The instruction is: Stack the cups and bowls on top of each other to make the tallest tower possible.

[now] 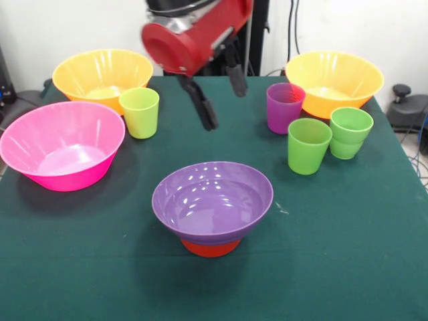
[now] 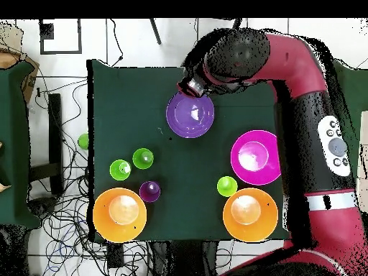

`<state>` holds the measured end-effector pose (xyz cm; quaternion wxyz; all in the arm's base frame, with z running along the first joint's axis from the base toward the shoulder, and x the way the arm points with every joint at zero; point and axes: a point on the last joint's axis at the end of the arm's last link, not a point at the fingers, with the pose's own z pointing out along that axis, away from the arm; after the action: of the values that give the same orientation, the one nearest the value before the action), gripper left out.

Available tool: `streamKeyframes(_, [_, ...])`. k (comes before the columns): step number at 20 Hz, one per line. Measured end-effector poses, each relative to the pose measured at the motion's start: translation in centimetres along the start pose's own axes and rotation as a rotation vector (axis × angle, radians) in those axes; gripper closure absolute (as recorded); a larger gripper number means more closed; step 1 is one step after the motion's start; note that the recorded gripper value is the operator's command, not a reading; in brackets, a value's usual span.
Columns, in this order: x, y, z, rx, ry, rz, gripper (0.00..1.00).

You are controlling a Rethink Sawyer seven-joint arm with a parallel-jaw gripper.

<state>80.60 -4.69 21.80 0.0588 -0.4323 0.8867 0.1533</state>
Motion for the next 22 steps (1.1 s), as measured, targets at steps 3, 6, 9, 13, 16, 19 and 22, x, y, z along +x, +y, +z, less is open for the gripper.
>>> streamKeyframes(3, [-1.7, 0.8, 0.5, 0.005, 0.007, -0.019, 0.0])
streamKeyframes(6, [-2.8, 1.4, 0.8, 0.006, 0.009, -0.033, 0.0])
streamKeyframes(9, [-3.3, 1.7, 0.9, 0.006, 0.011, -0.039, 0.0])
streamKeyframes(13, [-3.4, 1.7, 0.9, 0.008, 0.01, -0.039, 0.0])
streamKeyframes(16, [-3.3, 1.2, 0.6, 0.016, 0.006, -0.032, 1.0])
streamKeyframes(19, [-3.3, 0.9, 0.3, 0.023, 0.001, -0.027, 1.0])
streamKeyframes(22, [-3.3, 0.4, -0.1, 0.029, -0.008, -0.02, 1.0])
